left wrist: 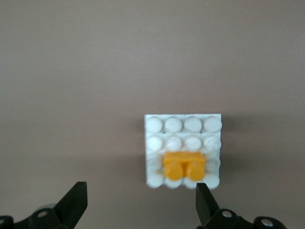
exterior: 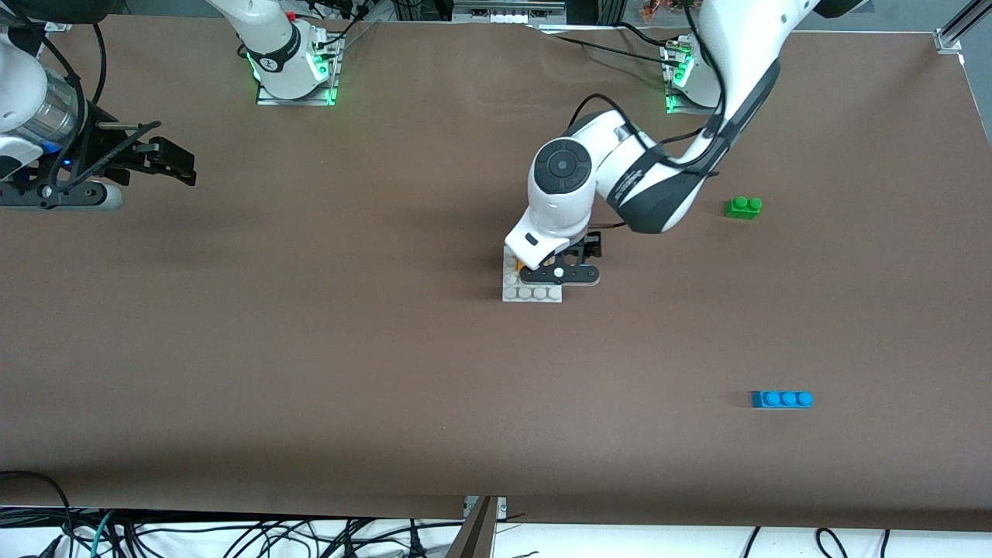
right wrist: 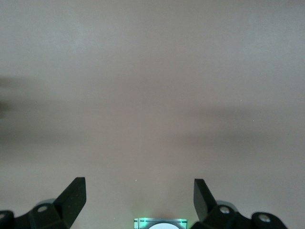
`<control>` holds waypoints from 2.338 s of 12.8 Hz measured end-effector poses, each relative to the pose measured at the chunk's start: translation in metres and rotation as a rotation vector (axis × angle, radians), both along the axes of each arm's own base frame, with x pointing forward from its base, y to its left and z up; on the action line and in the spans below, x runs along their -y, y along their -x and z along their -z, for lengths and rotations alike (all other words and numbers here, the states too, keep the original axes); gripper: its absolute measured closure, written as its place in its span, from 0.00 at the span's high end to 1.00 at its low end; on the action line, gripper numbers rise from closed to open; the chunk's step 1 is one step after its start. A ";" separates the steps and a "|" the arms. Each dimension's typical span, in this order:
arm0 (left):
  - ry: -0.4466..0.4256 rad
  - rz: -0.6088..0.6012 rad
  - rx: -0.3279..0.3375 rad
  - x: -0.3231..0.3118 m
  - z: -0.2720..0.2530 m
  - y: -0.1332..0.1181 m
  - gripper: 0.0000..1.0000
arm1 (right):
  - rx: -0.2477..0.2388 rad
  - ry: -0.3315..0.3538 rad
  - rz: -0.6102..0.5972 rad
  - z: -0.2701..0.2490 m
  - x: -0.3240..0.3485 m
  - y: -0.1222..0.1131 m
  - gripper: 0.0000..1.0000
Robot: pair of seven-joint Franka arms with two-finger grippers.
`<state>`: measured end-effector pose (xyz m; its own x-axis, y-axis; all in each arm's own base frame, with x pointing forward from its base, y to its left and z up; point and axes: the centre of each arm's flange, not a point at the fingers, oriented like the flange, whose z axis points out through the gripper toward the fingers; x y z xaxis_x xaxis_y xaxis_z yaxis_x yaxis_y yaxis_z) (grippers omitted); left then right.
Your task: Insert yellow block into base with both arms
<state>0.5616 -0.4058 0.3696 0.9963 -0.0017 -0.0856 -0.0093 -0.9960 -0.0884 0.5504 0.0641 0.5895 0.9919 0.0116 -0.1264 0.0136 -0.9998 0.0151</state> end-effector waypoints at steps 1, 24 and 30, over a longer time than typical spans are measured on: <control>-0.012 0.000 -0.005 -0.012 -0.027 -0.010 1.00 | 0.000 0.000 0.000 0.000 0.000 0.000 1.00; 0.221 -0.007 0.010 -0.321 -0.165 -0.082 1.00 | 0.001 0.000 -0.010 0.000 -0.005 0.001 1.00; 0.128 0.043 0.121 -0.357 -0.189 -0.030 1.00 | 0.005 -0.001 -0.011 -0.001 -0.006 0.000 1.00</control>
<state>0.5917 -0.0484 0.5582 0.9981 -0.0480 0.0385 -0.0494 -0.9981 0.0361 0.5502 0.0699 0.5901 0.9923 0.0224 -0.1214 0.0243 -0.9996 0.0144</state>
